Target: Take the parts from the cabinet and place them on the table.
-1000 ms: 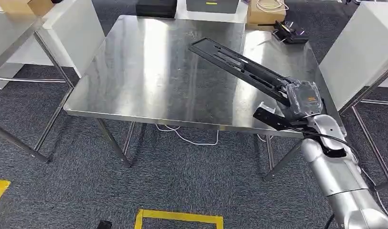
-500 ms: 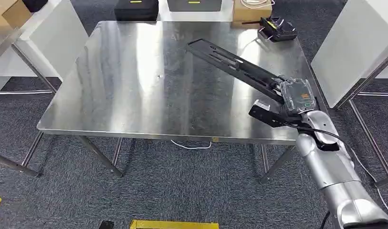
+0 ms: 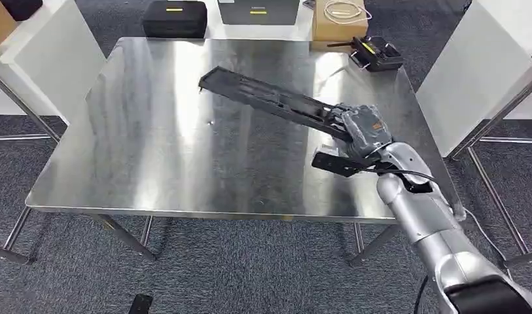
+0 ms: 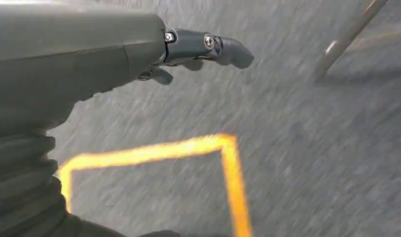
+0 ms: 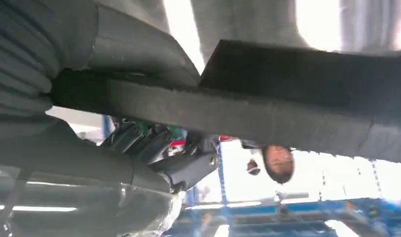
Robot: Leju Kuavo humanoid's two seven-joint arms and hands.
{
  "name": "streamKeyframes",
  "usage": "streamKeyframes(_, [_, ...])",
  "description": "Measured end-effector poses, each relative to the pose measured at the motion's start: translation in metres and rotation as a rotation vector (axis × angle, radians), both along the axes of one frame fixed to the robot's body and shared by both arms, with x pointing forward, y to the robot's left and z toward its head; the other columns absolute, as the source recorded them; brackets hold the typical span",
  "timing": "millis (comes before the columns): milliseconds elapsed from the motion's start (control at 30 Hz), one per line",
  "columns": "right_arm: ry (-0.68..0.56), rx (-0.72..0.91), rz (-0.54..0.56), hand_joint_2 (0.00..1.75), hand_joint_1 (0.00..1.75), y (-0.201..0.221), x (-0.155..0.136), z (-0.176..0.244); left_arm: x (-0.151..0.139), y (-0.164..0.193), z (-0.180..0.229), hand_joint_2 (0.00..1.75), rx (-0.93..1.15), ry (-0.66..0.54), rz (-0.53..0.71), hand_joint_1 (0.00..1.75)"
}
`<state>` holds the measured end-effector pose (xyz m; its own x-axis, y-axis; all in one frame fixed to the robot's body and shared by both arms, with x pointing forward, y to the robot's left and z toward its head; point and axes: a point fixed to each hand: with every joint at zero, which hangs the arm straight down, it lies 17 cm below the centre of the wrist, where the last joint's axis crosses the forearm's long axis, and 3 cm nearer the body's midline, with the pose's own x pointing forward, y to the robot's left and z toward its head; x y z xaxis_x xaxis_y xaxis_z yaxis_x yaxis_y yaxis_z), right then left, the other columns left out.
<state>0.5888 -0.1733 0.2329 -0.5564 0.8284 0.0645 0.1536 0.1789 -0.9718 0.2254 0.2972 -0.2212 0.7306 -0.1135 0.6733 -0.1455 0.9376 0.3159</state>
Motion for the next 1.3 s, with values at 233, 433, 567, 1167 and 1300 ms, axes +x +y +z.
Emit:
streamKeyframes(233, [0.006,-0.028,0.060,1.75,1.71,0.040,-0.008,-0.009,0.012,0.003,0.014,1.75,0.019,-0.104,0.041,0.00])
streamKeyframes(433, [0.010,-0.053,0.075,1.75,1.71,0.050,-0.010,-0.015,0.012,0.005,0.015,1.75,0.021,-0.107,0.059,0.00])
streamKeyframes(567, [0.017,-0.065,0.082,1.75,1.71,0.053,-0.011,-0.020,0.011,0.007,0.015,1.75,0.020,-0.106,0.069,0.00])
streamKeyframes(1167, [0.050,-0.040,0.063,0.00,0.00,0.047,-0.009,-0.029,-0.010,0.002,-0.009,0.00,-0.059,0.066,0.084,0.00])
streamKeyframes(1300, [0.050,-0.040,0.063,0.00,0.00,0.047,-0.009,-0.029,-0.010,0.002,-0.009,0.00,-0.060,0.066,0.082,0.00])
